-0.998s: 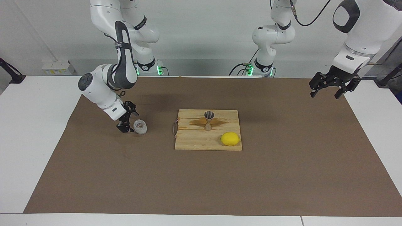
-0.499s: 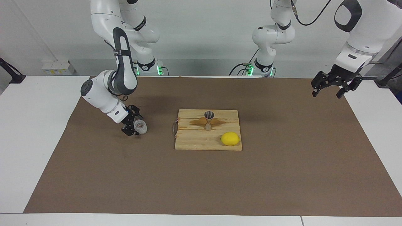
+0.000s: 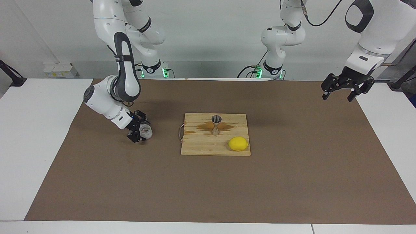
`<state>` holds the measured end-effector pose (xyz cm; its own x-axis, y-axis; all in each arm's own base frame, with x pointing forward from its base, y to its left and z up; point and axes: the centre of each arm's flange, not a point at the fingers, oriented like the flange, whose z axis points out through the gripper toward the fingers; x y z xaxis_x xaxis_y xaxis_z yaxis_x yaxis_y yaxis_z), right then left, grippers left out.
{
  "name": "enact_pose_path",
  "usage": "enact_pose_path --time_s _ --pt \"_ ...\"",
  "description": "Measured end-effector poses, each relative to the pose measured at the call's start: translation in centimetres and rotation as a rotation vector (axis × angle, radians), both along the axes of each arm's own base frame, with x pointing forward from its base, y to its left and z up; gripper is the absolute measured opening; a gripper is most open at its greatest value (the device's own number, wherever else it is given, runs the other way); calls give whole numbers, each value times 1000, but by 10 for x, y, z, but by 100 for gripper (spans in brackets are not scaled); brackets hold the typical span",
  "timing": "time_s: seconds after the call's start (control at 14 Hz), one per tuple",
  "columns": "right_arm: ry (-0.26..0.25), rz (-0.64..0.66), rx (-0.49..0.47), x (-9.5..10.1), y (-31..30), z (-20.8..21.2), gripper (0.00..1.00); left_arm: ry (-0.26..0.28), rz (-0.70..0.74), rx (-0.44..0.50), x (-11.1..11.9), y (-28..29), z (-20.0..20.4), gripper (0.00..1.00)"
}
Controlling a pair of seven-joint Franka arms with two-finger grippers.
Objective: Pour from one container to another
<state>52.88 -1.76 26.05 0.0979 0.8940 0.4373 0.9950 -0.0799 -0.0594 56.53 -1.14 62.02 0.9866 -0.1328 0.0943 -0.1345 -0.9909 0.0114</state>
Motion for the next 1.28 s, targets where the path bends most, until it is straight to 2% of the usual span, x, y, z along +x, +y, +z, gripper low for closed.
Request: enact_pose_path --time_s 0.14,0.21,0.29,0.36,0.5,0.57,0.86,1.28 --pt "-1 1 0 0 0 0 100 0 5 0 0 2 0 100" --pt "-3 2 0 1 1 1 92 0 9 0 0 4 0 100" --pt "-4 3 0 1 2 1 91 2 15 0 0 7 0 100" --pt "-8 3 -1 2 2 2 83 6 19 0 -1 10 0 100" --pt "-7 7 3 2 3 5 61 10 20 0 -1 10 -1 100" --pt "-10 7 3 3 3 6 55 12 20 0 -1 10 -2 100" --pt "-21 3 3 9 15 13 55 22 7 16 -1 11 -6 100" --pt "-37 -59 7 27 89 65 55 37 -4 27 -4 8 -7 100"
